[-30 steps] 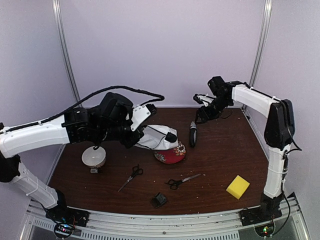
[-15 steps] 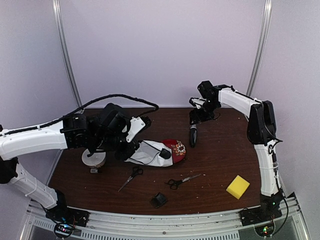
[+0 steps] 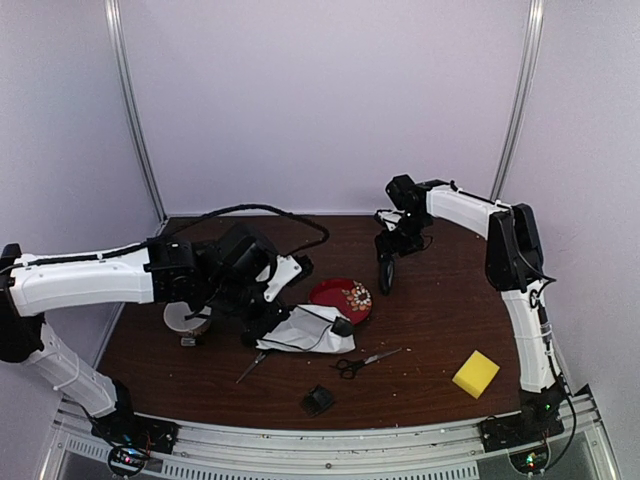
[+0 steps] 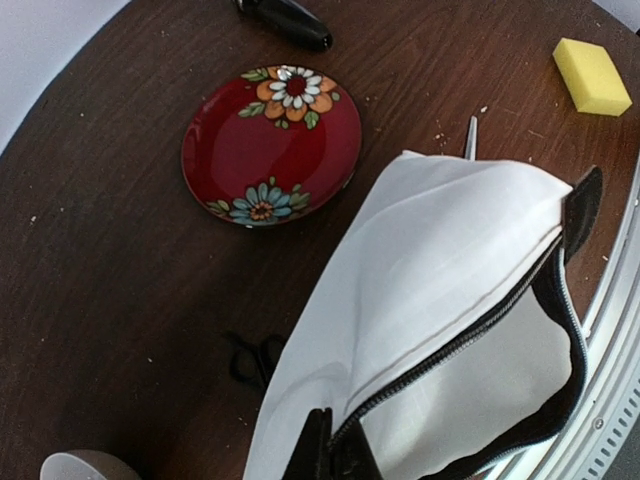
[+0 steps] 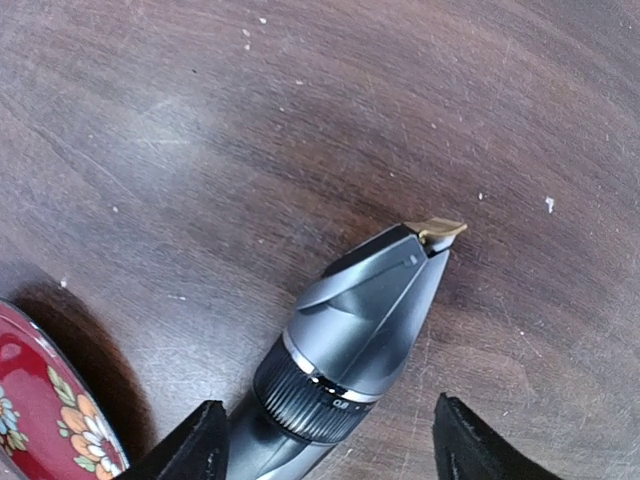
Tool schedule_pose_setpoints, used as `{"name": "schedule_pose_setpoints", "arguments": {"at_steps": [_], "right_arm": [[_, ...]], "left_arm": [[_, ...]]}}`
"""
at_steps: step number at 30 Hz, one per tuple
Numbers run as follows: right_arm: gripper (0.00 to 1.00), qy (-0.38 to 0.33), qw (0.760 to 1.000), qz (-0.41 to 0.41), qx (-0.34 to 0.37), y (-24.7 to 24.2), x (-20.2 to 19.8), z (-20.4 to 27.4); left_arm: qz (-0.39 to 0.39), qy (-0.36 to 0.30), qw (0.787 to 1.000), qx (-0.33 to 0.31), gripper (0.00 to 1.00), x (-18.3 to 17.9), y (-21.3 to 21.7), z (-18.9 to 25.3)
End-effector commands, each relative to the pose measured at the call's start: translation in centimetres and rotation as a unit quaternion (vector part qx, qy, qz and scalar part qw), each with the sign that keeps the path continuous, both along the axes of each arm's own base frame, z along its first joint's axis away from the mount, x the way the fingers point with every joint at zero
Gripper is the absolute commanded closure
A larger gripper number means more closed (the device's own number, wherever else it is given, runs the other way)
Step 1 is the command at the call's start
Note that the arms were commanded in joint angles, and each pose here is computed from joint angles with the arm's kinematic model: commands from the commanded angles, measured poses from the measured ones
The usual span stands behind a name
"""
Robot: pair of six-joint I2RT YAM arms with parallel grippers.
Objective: Sort the hair-cutting tools
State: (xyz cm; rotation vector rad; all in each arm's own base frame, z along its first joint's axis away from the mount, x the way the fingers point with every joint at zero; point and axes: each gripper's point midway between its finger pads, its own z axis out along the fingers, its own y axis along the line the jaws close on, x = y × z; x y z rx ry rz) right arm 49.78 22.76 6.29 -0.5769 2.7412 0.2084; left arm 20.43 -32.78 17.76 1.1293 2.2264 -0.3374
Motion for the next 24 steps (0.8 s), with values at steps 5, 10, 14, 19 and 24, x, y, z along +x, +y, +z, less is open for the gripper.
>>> {"name": "schedule_pose_setpoints", "arguments": {"at_steps": [5, 10, 14, 19, 24], "right_arm": [[0.33, 0.032, 0.999, -0.002, -0.036, -1.3, -1.6, -3.0], [0.43, 0.029, 0.999, 0.002, -0.044, -1.6, -1.5, -3.0], [0.50, 0.028, 0.999, 0.002, -0.045, -1.9, -1.2, -3.0], [0.59, 0.037, 0.998, 0.005, -0.047, -2.5, -1.4, -3.5], [0.52, 0.040, 0.998, 0.003, -0.051, -3.2, -1.5, -3.8]], "left_arm": [[-0.011, 0.038, 0.999, -0.004, 1.00, -0.5, -1.6, -2.1], [-0.010, 0.038, 0.999, -0.001, 1.00, -0.3, -1.9, -2.3], [-0.012, 0.037, 0.999, 0.008, 1.00, 0.0, -2.2, -2.8], [-0.012, 0.031, 0.999, 0.027, 1.00, 0.6, -2.4, -3.9], [-0.009, 0.022, 0.999, 0.039, 0.90, 1.1, -2.5, -4.3]]}}
